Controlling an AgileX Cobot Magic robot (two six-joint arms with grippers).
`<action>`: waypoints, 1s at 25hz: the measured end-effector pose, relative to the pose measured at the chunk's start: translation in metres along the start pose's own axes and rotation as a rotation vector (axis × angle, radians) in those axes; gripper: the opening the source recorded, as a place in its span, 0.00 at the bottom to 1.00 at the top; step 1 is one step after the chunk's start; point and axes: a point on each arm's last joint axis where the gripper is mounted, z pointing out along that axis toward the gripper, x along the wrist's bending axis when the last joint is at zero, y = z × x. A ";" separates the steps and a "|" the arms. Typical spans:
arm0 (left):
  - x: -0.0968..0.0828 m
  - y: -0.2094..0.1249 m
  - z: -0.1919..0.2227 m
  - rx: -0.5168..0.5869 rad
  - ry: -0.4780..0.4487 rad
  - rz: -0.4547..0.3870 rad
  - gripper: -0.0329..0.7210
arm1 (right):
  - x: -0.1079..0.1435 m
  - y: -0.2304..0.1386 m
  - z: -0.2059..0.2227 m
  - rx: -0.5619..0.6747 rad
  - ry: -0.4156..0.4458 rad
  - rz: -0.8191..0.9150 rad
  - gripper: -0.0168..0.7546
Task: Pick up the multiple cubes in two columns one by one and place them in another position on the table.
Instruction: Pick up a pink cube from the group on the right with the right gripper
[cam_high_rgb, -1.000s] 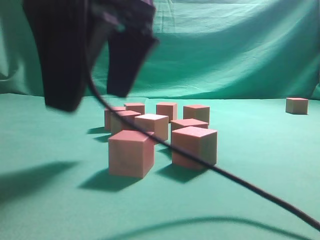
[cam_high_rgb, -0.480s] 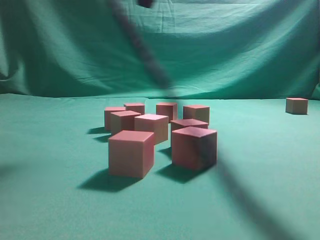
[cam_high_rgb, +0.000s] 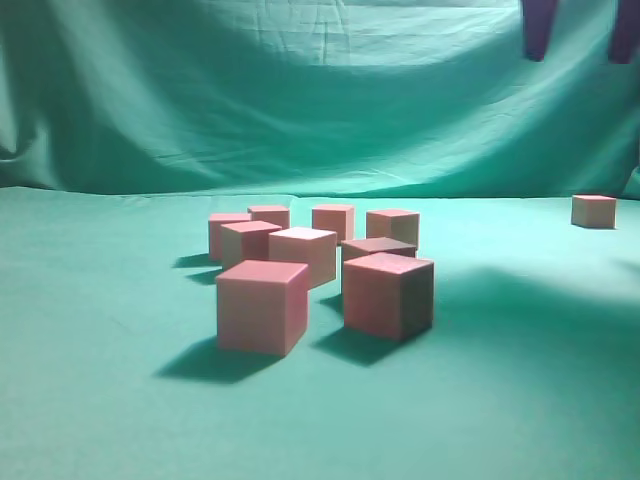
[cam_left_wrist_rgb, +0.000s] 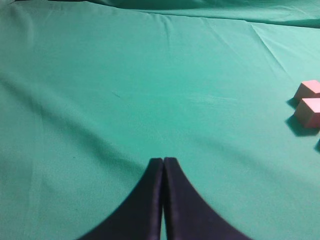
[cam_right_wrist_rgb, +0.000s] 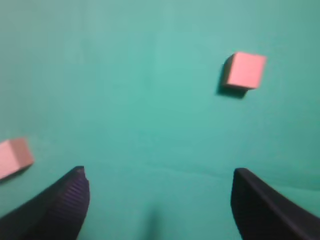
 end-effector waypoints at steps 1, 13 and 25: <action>0.000 0.000 0.000 0.000 0.000 0.000 0.04 | -0.012 0.003 0.000 -0.035 -0.011 0.053 0.78; 0.000 0.000 0.000 0.000 0.000 0.000 0.04 | -0.079 0.032 0.071 -0.244 -0.070 0.252 0.78; 0.000 0.000 0.000 0.000 0.000 0.000 0.04 | -0.095 0.023 0.145 -0.134 -0.046 0.238 0.78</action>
